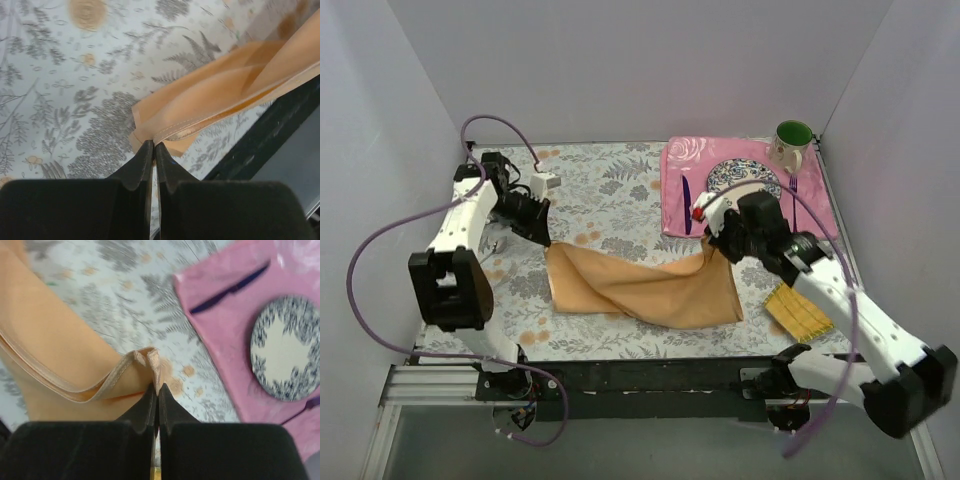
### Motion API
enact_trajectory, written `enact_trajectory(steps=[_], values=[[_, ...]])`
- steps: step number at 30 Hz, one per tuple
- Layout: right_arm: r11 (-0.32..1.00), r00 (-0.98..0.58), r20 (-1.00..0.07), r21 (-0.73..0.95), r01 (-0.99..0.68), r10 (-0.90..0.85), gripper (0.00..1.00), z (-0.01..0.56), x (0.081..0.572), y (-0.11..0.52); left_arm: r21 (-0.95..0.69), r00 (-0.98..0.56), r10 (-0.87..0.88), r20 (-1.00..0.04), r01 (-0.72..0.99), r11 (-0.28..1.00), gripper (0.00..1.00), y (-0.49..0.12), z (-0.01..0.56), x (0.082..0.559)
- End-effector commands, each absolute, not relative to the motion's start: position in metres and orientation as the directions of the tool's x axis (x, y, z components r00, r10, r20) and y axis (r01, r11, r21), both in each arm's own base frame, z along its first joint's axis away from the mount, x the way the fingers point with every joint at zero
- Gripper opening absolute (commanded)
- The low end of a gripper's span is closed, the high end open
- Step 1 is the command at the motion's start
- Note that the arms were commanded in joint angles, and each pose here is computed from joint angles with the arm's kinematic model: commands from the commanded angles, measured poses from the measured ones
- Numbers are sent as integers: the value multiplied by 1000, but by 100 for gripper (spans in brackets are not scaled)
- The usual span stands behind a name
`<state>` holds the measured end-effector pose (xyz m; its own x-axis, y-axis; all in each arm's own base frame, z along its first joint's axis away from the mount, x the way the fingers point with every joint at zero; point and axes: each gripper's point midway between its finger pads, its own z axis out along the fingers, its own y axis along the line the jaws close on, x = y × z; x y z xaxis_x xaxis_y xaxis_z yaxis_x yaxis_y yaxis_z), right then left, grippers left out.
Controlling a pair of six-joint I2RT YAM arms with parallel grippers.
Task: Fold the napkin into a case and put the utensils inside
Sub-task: Turn over the rectangle-folded napkin at the center of the board.
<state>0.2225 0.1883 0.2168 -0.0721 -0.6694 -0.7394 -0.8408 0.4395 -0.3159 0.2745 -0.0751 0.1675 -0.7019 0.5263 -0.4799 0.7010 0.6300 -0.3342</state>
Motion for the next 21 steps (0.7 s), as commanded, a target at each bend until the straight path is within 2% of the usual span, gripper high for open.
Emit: enact_trajectory(steps=[1, 4, 8, 13, 18, 21], values=[[641, -271, -816, -152, -752, -511, 1, 224, 310, 174, -401, -832, 249, -496, 473, 784, 0, -63, 182, 340], [655, -346, -805, -68, -753, -482, 1, 205, 335, 179, -445, -874, 157, -459, 380, 811, 0, -63, 162, 379], [655, -370, -801, -36, -755, -470, 1, 179, 356, 182, -442, -892, 110, -438, 320, 838, 0, -57, 129, 434], [682, -403, -783, -37, -730, -474, 1, 158, 375, 176, -410, -902, 105, -418, 291, 864, 0, -55, 103, 455], [709, -405, -794, -46, -703, -453, 1, 159, 396, 177, -354, -869, 122, -480, 319, 879, 0, -61, 99, 475], [729, -412, -792, -59, -682, -450, 1, 156, 414, 178, -330, -871, 125, -475, 308, 892, 0, -61, 88, 481]])
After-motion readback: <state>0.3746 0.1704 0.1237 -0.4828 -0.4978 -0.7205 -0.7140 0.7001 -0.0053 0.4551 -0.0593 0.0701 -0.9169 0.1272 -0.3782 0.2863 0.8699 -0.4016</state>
